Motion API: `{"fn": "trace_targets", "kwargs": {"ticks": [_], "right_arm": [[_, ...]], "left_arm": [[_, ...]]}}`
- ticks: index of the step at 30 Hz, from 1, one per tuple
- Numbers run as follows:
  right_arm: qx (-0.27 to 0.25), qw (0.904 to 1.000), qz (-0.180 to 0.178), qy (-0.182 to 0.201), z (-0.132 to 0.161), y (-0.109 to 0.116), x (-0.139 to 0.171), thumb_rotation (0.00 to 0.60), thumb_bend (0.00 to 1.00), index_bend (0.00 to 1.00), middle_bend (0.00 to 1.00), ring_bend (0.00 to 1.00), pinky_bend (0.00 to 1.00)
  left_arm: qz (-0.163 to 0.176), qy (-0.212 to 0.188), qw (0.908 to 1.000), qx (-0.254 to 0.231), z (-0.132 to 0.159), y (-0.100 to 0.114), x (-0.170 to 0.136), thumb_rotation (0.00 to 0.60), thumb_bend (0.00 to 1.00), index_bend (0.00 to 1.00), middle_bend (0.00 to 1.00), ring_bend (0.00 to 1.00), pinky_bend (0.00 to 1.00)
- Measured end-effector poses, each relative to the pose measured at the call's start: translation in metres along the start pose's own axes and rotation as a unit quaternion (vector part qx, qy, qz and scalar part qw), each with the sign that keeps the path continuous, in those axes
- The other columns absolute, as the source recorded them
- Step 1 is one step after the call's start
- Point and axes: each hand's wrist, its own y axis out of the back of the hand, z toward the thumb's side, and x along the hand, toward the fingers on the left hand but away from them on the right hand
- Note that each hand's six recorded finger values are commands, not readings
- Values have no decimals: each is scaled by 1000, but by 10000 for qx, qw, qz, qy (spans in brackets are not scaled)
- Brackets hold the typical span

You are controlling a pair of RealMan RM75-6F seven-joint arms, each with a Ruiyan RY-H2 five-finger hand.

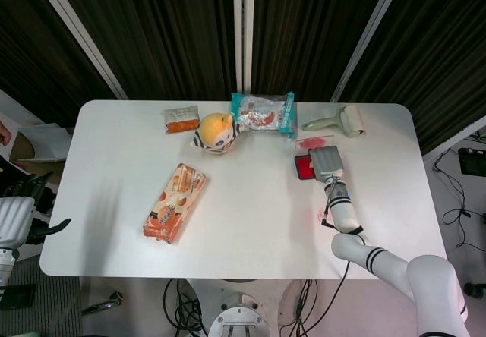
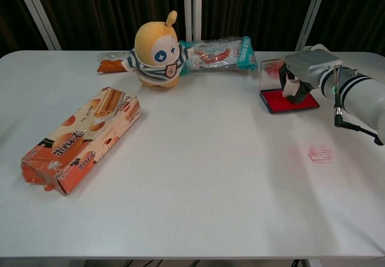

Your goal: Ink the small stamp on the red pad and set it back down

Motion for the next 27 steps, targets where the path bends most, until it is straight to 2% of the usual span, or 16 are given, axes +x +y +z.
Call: {"fn": "trace_targets", "kwargs": {"ticks": [7, 11, 13, 16, 20, 27], "right_arm": [[-276, 9986, -399, 212, 2, 31, 19, 600, 321, 610, 541, 806, 973], [-375, 9969, -575, 387, 0, 46, 44, 600, 322, 614, 541, 806, 973], [-367, 9967, -581, 439, -4, 46, 57, 600, 321, 616, 541, 806, 973], [-220, 9976, -466, 462, -16, 35, 79, 600, 322, 615, 541, 806, 973], [-36, 9987, -186, 465, -27, 7, 100, 600, 321, 613, 534, 806, 973], [-32, 9988, 61, 493, -31, -21, 113, 600, 320, 601, 521, 806, 973]], "left_arm": [[13, -35, 10000, -22, 3, 0, -1, 398, 121, 106, 183, 118, 209], [25, -67, 10000, -33, 6, 0, -1, 398, 121, 106, 183, 118, 209], [33, -81, 10000, -31, 7, 0, -2, 398, 121, 106, 183, 118, 209], [40, -97, 9999, -20, 9, 0, -3, 398, 120, 106, 183, 119, 209], [49, -109, 9999, -11, 10, 1, -4, 395, 121, 106, 183, 118, 209], [59, -117, 9999, -15, 11, 2, -5, 396, 121, 106, 183, 118, 209]]}}
